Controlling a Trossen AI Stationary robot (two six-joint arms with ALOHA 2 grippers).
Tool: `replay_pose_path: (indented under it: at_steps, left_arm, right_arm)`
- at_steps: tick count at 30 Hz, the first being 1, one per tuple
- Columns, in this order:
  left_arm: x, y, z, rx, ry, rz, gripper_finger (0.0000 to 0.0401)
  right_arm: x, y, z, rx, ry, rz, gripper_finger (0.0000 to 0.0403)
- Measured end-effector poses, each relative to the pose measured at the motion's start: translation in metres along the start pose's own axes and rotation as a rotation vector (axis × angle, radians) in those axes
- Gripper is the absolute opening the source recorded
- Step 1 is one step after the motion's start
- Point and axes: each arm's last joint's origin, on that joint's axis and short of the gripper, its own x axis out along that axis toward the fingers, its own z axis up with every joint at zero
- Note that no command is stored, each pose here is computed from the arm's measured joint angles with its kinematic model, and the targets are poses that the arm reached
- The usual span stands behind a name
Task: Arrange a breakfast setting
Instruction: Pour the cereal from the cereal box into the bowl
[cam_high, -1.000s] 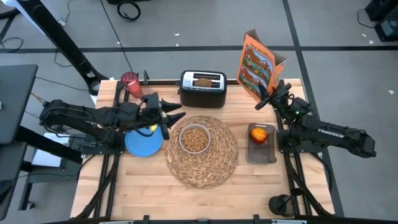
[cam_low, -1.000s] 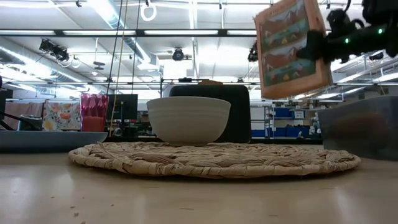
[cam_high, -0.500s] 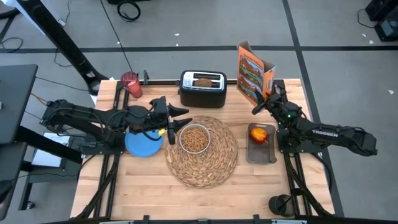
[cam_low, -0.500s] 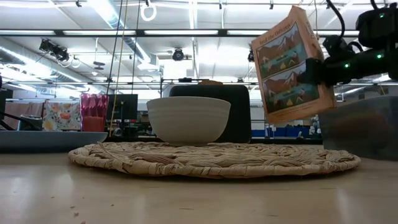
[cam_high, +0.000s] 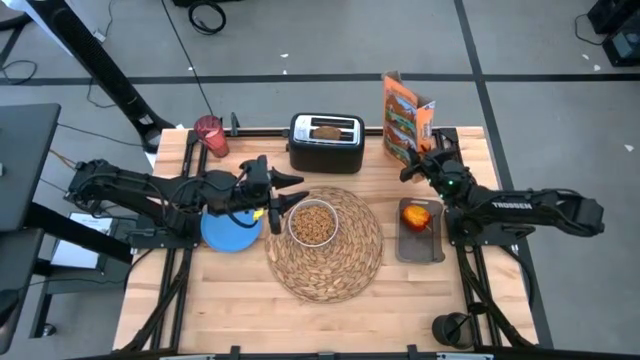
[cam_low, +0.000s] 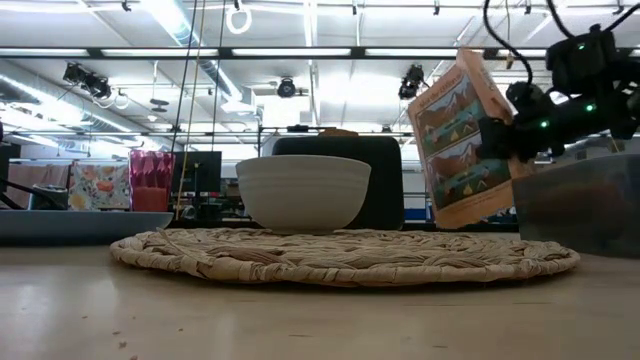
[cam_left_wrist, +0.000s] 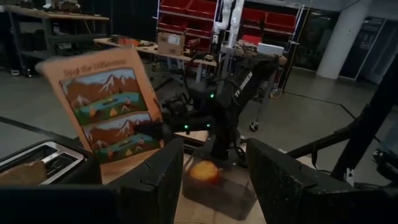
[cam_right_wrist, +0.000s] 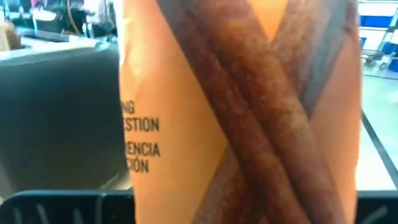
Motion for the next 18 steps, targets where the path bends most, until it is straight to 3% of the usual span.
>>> replay_pose_path:
  at_steps: [18]
  left_arm:
    - [-0.001,-0.003,0.000,-0.007,0.002,-0.013,0.0181]
  right_arm:
    - [0.012,0.004,-0.011,0.011,0.048,0.000,0.0120]
